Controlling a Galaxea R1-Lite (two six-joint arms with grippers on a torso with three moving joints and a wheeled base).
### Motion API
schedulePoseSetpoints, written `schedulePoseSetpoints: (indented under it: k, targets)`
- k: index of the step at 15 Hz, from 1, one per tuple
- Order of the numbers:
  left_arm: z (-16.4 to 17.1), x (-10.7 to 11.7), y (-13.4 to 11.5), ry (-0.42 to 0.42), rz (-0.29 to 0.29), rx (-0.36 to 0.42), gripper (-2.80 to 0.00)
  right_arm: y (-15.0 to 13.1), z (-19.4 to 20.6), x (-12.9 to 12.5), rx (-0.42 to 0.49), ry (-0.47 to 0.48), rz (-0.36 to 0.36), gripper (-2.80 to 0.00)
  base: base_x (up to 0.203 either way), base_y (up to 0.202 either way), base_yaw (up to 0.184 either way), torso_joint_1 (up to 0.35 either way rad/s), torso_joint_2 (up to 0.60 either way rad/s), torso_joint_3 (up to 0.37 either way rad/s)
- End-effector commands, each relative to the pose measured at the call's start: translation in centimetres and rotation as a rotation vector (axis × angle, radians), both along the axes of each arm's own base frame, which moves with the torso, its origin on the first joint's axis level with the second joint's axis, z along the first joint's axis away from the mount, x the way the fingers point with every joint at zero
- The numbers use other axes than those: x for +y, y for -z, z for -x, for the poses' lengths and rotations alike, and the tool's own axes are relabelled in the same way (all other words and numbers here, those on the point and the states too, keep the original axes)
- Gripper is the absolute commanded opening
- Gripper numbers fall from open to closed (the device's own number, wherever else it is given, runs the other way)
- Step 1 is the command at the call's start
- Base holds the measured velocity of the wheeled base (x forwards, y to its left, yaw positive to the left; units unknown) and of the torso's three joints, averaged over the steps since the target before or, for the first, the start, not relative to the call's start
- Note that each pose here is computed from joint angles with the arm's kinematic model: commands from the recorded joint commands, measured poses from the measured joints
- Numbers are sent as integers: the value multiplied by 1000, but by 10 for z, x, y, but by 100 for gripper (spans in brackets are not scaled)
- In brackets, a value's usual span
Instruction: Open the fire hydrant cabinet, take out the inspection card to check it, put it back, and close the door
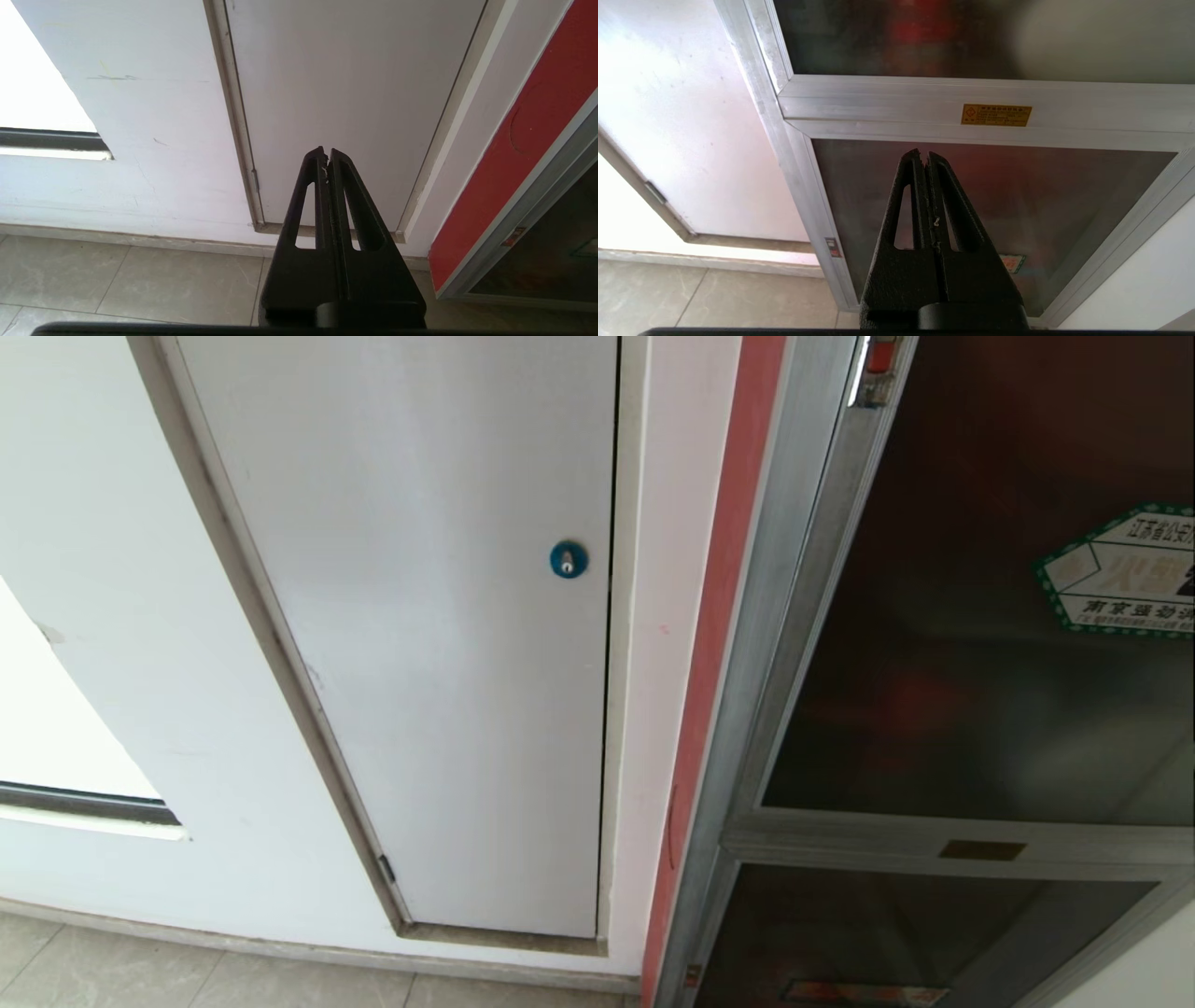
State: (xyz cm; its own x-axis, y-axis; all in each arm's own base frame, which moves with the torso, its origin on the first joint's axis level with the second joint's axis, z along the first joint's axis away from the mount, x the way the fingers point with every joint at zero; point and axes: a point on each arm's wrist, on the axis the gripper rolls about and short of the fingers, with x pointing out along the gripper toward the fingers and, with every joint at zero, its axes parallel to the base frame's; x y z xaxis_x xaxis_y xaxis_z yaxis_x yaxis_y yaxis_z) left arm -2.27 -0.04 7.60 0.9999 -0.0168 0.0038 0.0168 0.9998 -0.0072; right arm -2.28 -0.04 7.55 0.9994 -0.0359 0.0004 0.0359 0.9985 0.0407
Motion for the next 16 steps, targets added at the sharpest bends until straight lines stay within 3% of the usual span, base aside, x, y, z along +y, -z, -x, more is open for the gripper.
schedulePoseSetpoints:
  k: [1, 16]
  targets:
    - [0, 0, 0, 0, 0, -1, -280, 0, 0, 0, 0, 1, -4, -280, 0, 0, 0, 0, 0, 0]
    - [0, 0, 0, 0, 1, 0, -280, 0, 0, 0, 0, 1, -8, -280, 0, 0, 0, 0, 0, 0]
